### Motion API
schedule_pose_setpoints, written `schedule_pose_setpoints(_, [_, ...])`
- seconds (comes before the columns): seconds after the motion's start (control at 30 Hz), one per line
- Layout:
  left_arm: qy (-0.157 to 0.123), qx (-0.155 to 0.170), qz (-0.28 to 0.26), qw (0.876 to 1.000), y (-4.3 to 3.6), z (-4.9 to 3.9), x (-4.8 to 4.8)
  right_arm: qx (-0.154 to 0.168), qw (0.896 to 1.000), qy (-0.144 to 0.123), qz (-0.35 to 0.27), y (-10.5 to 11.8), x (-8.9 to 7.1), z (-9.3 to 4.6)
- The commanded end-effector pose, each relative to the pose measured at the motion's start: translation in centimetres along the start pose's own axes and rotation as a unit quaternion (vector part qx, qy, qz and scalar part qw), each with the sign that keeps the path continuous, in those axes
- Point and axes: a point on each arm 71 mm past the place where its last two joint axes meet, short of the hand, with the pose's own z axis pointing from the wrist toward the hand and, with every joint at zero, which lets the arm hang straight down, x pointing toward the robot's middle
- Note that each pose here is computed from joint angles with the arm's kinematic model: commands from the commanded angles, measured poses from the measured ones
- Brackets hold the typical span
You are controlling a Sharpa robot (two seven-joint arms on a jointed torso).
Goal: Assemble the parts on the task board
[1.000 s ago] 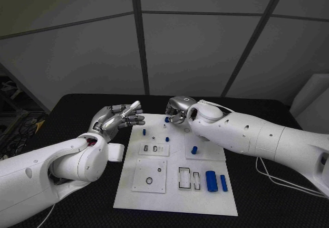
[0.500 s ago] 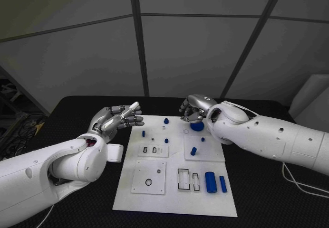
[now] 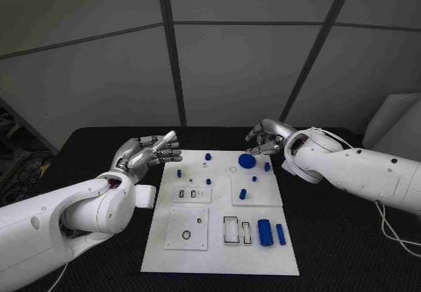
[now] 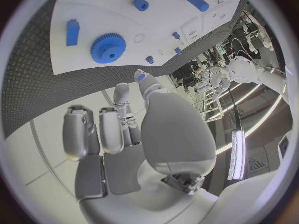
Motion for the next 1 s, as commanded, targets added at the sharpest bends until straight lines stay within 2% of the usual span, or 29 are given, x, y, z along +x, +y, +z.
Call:
schedule_pose_setpoints(0.03, [0.01, 0.004, 0.0, 1.0, -0.07, 0.07, 0.23, 0.015, 0.999, 0.027, 0.016, -0.3, 0.3, 0.3])
schedule_pose_setpoints(0.57, [0.011, 0.004, -0.001, 1.0, -0.04, 0.06, 0.32, 0.024, 0.998, 0.055, -0.007, 0.0, 1.3, 1.4])
schedule_pose_setpoints(1.0, [0.012, 0.004, -0.001, 1.0, -0.01, 0.07, 0.34, 0.026, 0.997, 0.069, -0.035, 0.0, 1.8, 1.7])
